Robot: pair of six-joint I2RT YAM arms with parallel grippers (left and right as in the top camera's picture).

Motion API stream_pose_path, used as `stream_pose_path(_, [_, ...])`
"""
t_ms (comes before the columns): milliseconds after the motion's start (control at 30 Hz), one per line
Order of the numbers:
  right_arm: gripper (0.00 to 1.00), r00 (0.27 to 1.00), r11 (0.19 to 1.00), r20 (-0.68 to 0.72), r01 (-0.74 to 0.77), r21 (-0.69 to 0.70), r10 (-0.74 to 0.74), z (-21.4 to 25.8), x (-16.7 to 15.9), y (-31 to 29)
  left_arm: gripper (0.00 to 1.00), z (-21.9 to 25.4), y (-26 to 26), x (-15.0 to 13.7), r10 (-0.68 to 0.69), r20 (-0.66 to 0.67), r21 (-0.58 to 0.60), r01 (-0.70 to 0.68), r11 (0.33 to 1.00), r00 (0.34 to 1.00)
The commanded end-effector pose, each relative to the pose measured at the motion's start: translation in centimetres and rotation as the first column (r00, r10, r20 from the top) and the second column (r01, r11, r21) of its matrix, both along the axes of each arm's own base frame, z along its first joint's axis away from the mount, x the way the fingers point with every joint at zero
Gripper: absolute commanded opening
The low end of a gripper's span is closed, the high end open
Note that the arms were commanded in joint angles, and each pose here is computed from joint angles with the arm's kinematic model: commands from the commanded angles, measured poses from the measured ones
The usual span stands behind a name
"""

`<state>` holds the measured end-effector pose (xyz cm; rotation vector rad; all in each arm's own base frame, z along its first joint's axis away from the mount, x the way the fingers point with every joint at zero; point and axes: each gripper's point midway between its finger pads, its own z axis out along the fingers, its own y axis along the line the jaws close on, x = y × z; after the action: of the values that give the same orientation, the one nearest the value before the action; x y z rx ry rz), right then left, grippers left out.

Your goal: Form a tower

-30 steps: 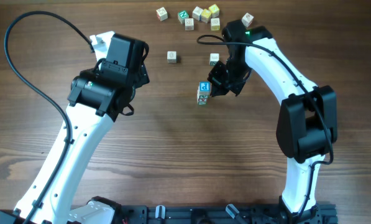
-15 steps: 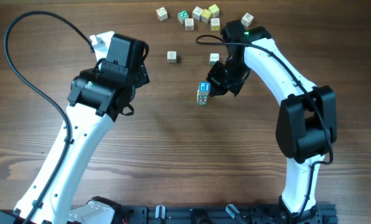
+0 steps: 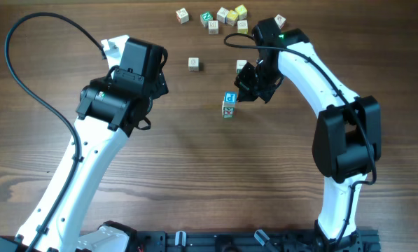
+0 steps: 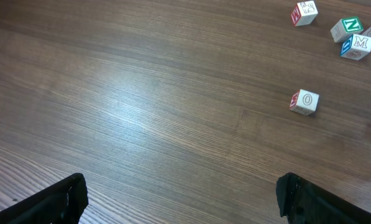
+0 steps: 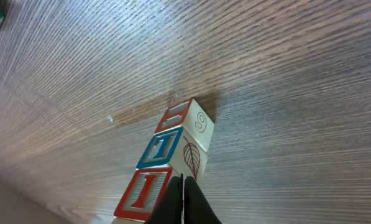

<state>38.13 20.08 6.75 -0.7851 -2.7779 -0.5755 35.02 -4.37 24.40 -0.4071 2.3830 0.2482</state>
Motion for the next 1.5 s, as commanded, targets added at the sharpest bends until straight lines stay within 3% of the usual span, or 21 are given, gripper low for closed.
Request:
stream_pose_path(0, [0.04,0.999,1.0,-0.026,0.02,-0.002,-0.02,-0.7,-0.1,-0.1,1.0,0.2,0.2,0.0,-0.002,0.005,0.006,0.002,1.0,1.0])
stream_pose_path(1467, [0.04,0.997,0.997,-0.073,0.037,0.07,-0.032,0.0,-0.6,0.3,1.0,0.2,0.2,0.0,-0.002,0.005,0.006,0.002,1.0,1.0])
